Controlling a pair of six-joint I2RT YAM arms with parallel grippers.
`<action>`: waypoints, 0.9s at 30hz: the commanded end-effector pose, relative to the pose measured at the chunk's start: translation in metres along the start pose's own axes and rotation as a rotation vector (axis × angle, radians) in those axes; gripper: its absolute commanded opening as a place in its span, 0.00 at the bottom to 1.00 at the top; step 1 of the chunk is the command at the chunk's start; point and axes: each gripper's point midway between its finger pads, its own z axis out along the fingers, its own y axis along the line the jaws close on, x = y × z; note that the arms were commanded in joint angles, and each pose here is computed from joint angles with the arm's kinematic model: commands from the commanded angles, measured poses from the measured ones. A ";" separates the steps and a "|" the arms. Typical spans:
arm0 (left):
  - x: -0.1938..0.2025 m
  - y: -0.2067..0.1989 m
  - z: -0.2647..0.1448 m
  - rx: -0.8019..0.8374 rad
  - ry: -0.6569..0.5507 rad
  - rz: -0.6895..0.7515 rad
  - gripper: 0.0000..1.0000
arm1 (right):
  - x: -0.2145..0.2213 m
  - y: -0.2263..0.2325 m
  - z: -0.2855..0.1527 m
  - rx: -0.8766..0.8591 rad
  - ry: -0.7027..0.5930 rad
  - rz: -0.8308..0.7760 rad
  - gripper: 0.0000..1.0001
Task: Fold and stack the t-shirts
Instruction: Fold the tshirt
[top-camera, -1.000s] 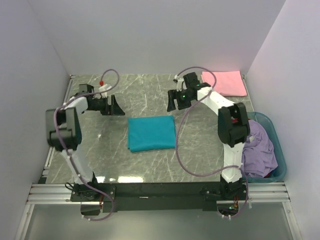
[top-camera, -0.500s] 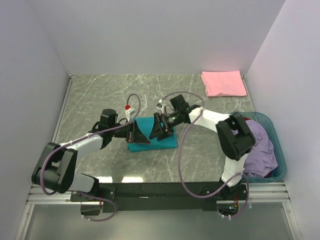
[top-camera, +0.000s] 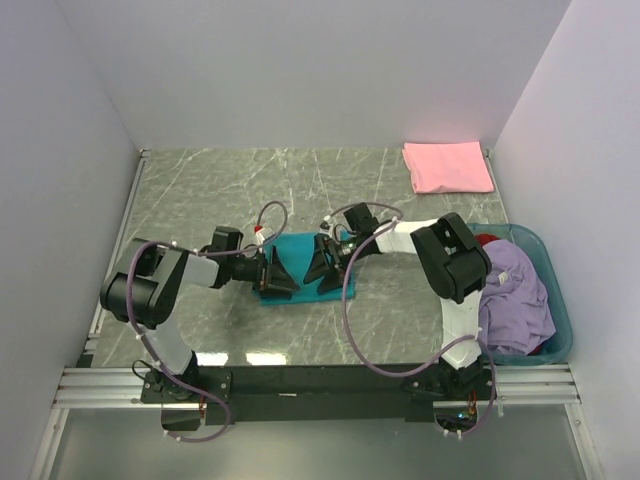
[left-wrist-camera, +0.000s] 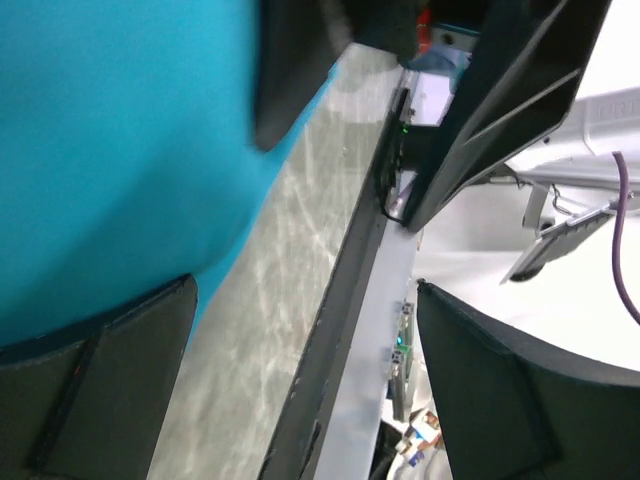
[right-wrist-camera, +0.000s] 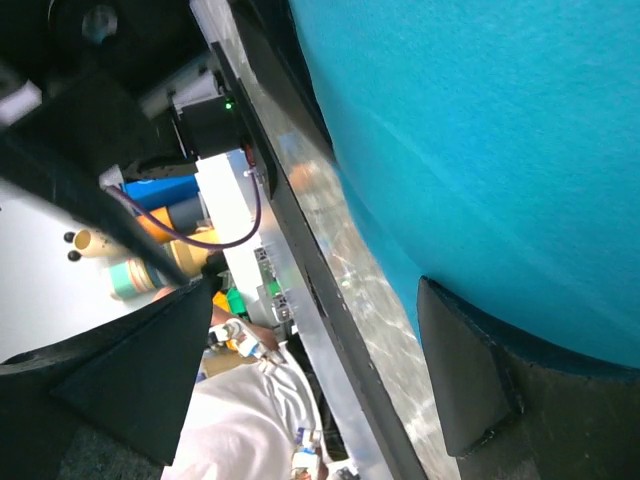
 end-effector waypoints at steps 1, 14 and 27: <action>-0.001 0.038 -0.015 -0.110 -0.015 -0.026 0.99 | 0.000 -0.043 -0.011 0.115 -0.027 0.023 0.90; -0.015 -0.029 -0.050 -0.049 -0.020 0.227 0.99 | 0.026 0.010 -0.065 0.148 0.014 -0.241 0.89; -0.074 0.010 -0.028 -0.036 -0.168 0.036 0.99 | 0.025 -0.048 -0.045 0.121 0.069 -0.079 0.87</action>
